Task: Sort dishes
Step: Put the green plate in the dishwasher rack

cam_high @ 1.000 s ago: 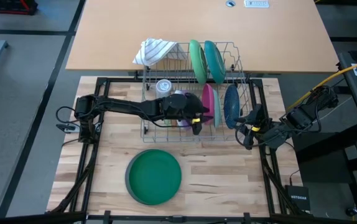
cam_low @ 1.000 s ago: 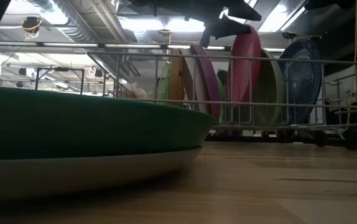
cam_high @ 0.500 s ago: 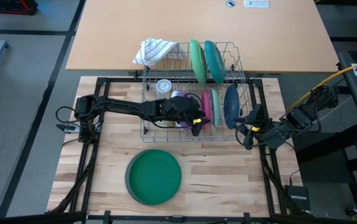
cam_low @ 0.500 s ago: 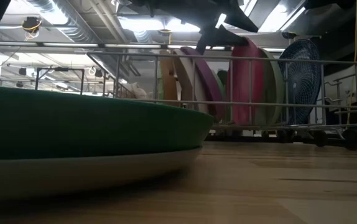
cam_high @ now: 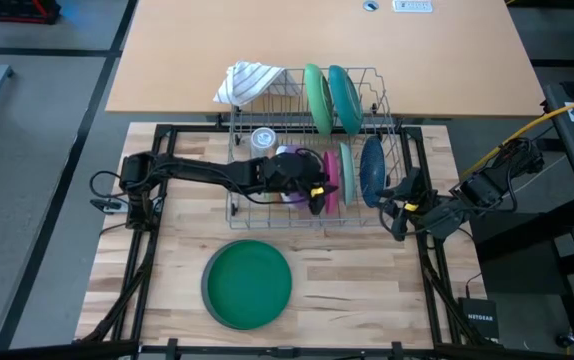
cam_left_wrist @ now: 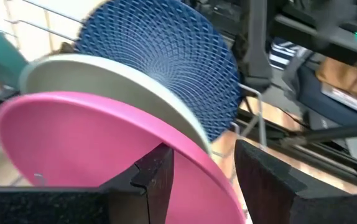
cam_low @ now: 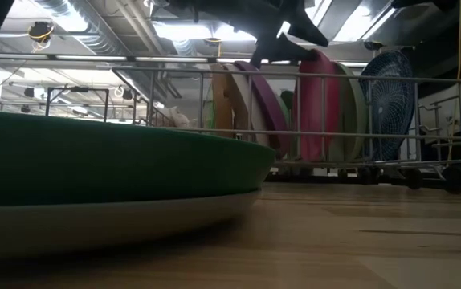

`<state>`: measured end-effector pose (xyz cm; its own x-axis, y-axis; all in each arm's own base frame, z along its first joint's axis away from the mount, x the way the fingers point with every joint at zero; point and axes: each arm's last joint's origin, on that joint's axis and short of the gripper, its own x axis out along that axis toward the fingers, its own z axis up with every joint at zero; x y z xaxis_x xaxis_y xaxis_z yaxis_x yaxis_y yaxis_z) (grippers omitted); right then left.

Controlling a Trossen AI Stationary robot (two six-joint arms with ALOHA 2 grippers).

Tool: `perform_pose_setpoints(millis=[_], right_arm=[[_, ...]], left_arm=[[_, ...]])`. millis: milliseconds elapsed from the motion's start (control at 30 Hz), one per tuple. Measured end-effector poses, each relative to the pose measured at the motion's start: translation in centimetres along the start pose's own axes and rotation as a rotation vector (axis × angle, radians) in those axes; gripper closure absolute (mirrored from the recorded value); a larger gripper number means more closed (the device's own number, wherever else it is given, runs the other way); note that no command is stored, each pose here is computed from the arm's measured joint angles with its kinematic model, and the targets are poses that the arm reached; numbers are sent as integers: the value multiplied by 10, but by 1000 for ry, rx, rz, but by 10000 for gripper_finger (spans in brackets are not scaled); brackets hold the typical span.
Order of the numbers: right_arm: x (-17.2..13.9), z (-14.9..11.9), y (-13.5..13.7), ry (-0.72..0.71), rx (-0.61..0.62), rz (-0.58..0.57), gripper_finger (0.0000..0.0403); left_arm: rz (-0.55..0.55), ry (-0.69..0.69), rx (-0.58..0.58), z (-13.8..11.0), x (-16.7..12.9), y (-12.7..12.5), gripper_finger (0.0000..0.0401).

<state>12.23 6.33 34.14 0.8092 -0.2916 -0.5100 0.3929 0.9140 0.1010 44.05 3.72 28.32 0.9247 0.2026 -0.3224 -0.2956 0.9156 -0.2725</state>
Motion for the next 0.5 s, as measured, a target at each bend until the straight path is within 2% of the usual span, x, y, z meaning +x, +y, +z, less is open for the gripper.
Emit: perform_pose_setpoints(millis=[267, 500], right_arm=[[0, 1, 1, -8, 10, 7, 267], [0, 1, 1, -7, 11, 7, 267]], left_arm=[[39, -25, -64, 7, 2, 16, 242], [52, -27, -63, 9, 2, 24, 242]])
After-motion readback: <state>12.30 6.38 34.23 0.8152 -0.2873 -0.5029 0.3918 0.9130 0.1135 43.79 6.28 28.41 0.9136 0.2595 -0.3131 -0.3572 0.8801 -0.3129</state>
